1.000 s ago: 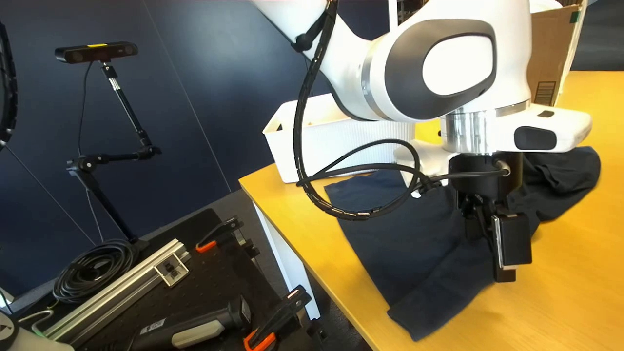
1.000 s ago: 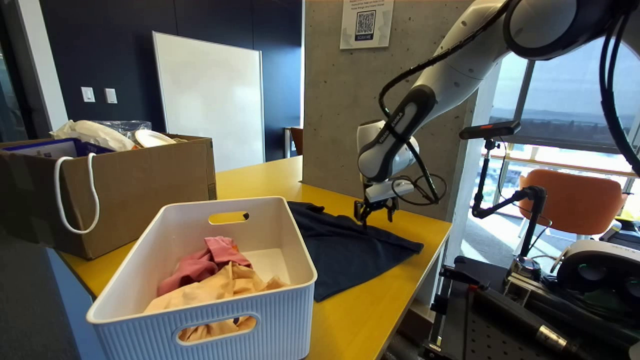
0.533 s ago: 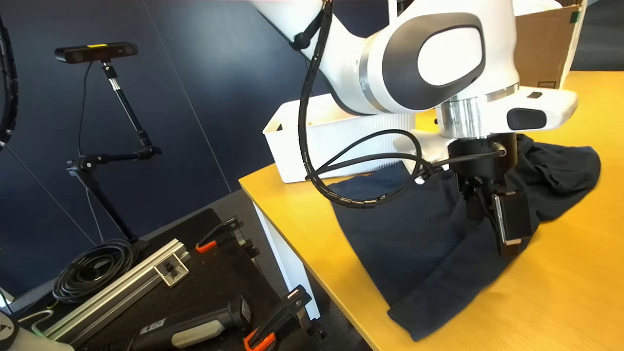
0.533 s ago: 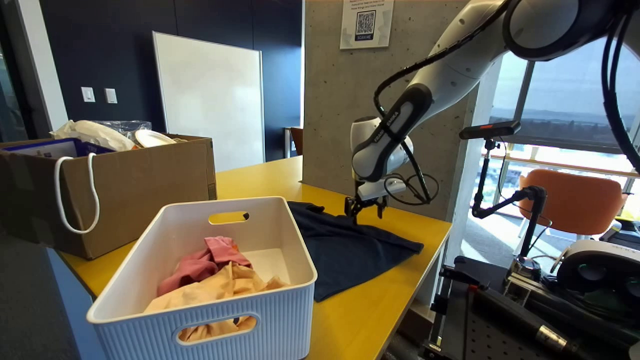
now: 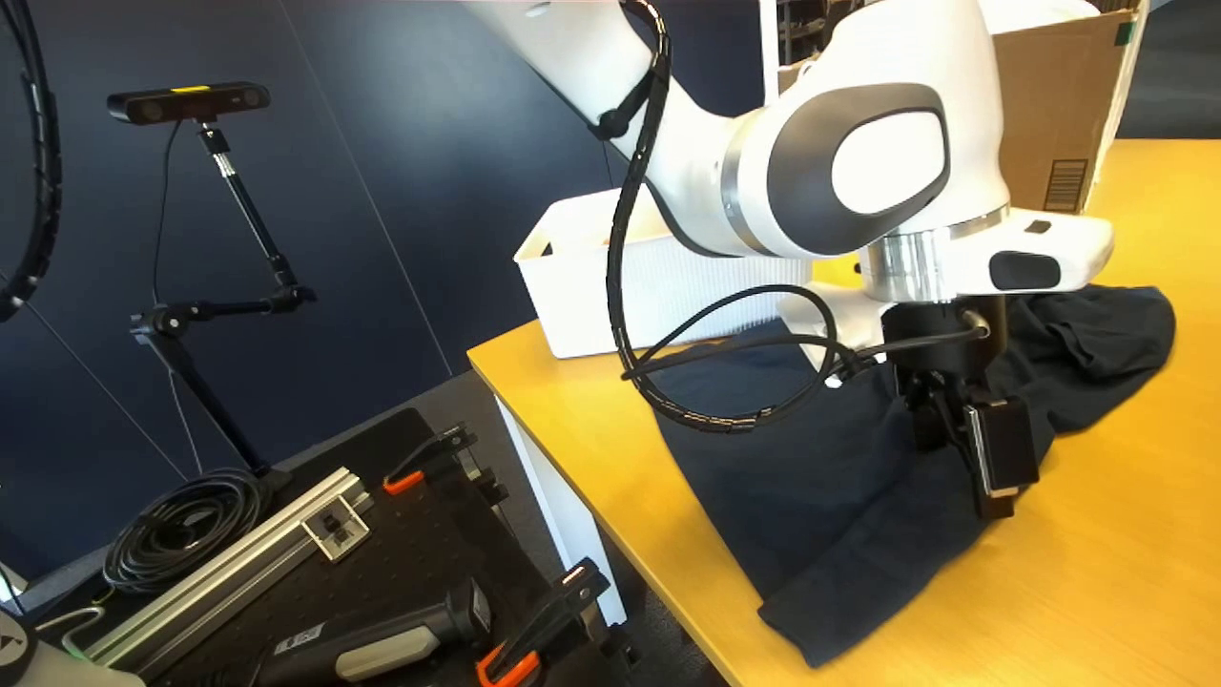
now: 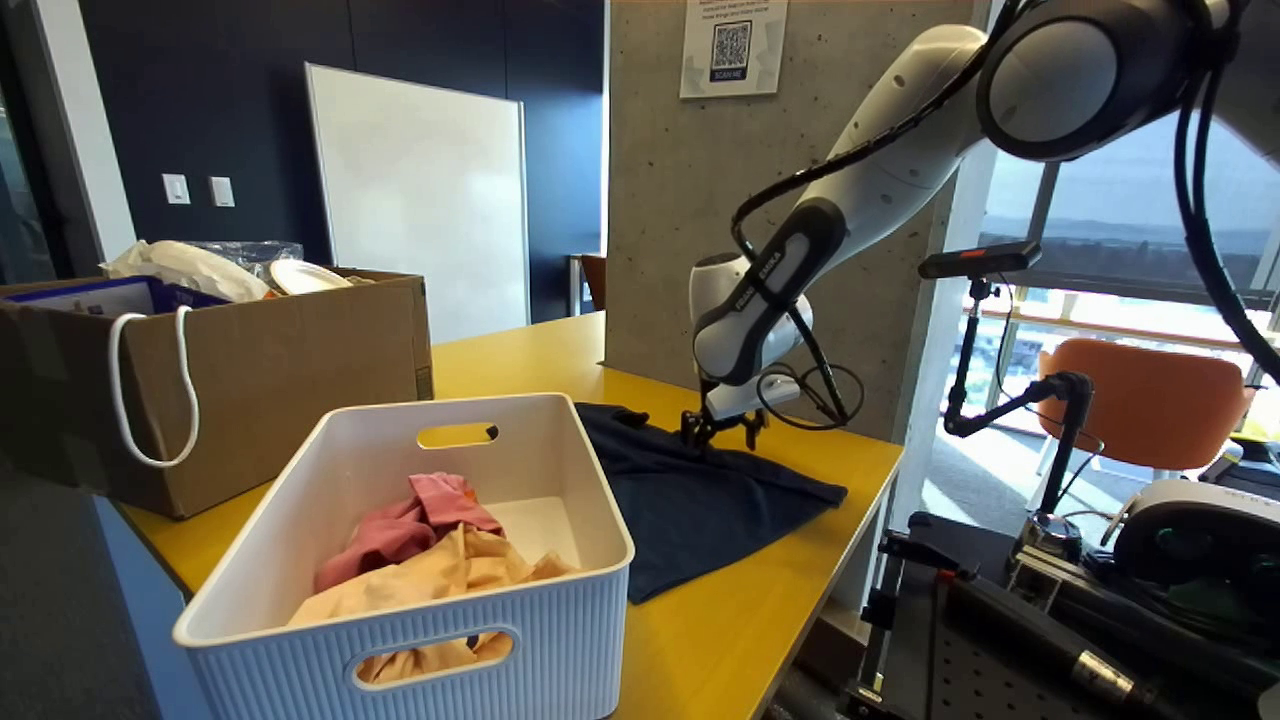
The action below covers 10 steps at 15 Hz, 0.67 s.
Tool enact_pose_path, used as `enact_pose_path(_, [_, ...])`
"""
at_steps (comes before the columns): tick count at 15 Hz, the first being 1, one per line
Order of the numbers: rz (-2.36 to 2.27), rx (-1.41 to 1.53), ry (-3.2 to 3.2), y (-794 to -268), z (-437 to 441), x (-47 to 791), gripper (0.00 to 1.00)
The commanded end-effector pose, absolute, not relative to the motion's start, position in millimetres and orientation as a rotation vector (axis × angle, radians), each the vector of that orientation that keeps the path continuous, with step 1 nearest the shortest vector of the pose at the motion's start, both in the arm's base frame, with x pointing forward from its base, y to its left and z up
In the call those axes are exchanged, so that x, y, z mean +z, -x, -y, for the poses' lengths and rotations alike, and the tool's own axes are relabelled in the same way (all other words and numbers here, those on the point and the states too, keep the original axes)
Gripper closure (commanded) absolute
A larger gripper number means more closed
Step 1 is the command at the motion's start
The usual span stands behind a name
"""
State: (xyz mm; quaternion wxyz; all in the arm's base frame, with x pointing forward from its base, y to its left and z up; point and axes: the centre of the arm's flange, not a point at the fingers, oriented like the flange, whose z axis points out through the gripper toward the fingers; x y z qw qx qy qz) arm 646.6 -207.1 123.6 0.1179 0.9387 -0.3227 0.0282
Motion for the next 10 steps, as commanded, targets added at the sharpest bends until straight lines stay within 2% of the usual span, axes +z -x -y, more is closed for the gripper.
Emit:
enact_pose_path(1, [0.944,0.141,-2.739,-649,208,130,0.00])
enact_pose_path(10, [0.947,0.164,-2.742,-651,210,128,0.00])
